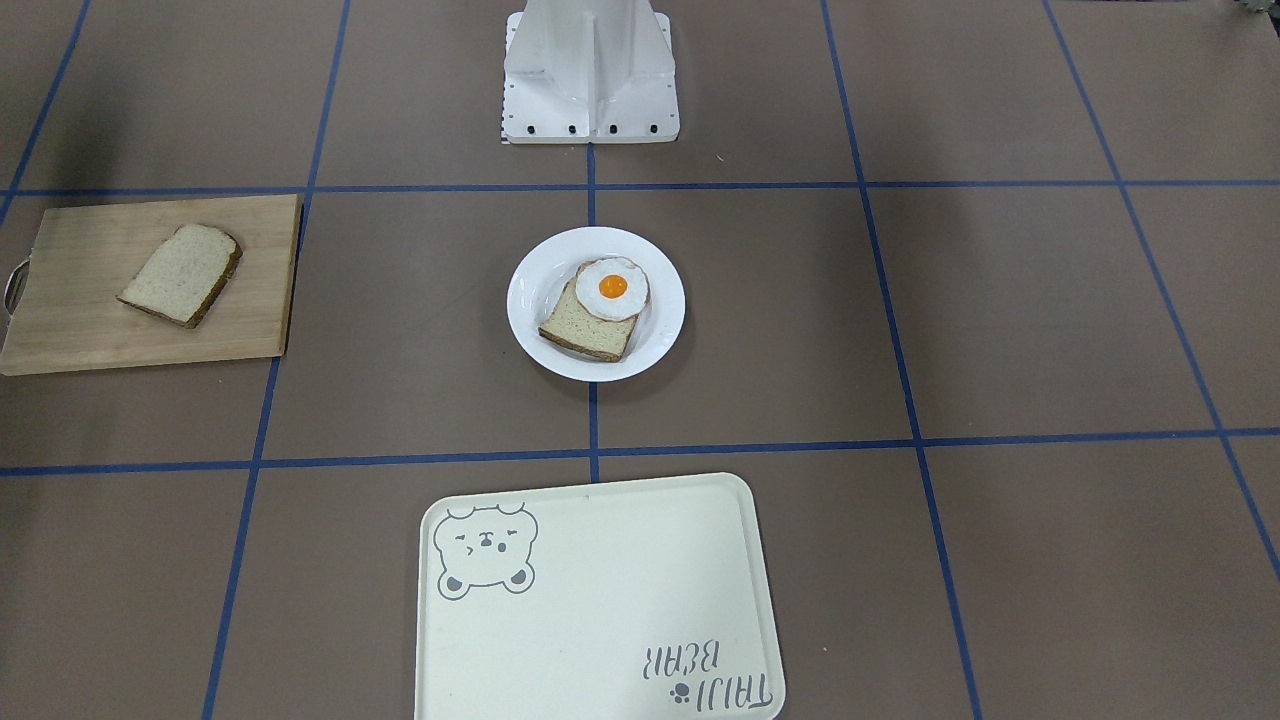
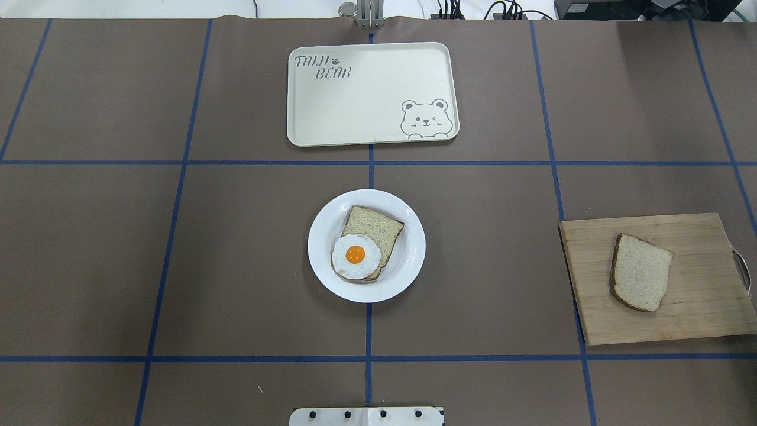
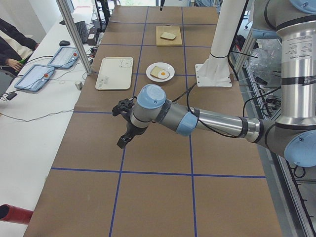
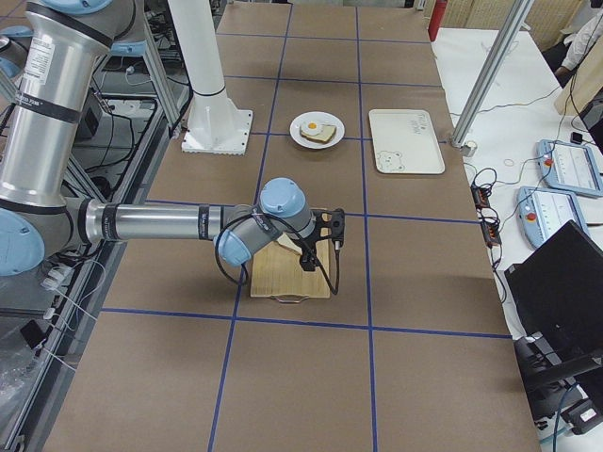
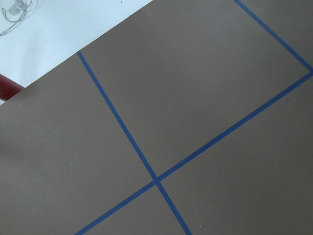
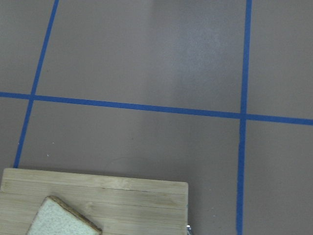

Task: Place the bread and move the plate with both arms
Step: 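Move the right gripper toward the bread slice on the wooden board, then lower the right gripper and grasp the bread slice's edge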

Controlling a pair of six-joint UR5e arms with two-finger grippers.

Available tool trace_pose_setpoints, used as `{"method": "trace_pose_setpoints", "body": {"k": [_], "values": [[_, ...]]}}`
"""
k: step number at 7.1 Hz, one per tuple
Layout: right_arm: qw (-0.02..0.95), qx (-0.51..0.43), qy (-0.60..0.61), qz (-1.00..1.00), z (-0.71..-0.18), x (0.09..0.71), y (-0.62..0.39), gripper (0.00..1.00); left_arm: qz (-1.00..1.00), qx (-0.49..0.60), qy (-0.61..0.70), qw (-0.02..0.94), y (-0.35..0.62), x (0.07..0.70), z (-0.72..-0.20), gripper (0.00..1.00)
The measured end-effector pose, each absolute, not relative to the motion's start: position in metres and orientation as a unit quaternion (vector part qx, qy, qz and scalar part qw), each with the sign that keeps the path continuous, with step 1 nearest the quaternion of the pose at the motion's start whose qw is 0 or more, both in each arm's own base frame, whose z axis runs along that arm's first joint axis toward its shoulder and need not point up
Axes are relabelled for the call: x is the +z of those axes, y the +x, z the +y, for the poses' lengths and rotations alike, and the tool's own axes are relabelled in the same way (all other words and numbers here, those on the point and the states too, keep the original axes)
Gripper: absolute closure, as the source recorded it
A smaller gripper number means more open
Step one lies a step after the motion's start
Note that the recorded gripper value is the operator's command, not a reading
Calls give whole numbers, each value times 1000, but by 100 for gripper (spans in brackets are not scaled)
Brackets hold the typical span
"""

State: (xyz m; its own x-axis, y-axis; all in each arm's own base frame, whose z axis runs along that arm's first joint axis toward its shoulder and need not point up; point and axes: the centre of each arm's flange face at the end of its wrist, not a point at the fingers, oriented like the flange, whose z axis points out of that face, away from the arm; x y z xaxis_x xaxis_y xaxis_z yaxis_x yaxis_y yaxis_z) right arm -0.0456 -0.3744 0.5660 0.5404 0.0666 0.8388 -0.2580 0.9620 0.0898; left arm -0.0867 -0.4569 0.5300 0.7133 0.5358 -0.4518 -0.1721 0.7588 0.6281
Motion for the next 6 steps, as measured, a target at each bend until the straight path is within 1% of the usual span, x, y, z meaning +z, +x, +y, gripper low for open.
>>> {"method": "trace_pose_setpoints", "body": {"k": [2, 3, 4, 5, 6], "values": [[870, 145, 97, -462, -350, 572, -101, 6, 322, 201, 283, 881, -86, 531, -456, 2], [870, 166, 99, -453, -338, 575, -132, 12, 324, 202, 282, 880, -86, 533, -454, 2], [873, 181, 107, -440, -328, 579, -162, 23, 328, 202, 283, 878, -85, 534, -452, 2], [876, 190, 116, -429, -319, 583, -184, 29, 331, 203, 284, 877, -85, 534, -451, 2], [877, 192, 121, -423, -312, 585, -196, 30, 331, 203, 285, 876, -85, 535, -451, 2]]}}
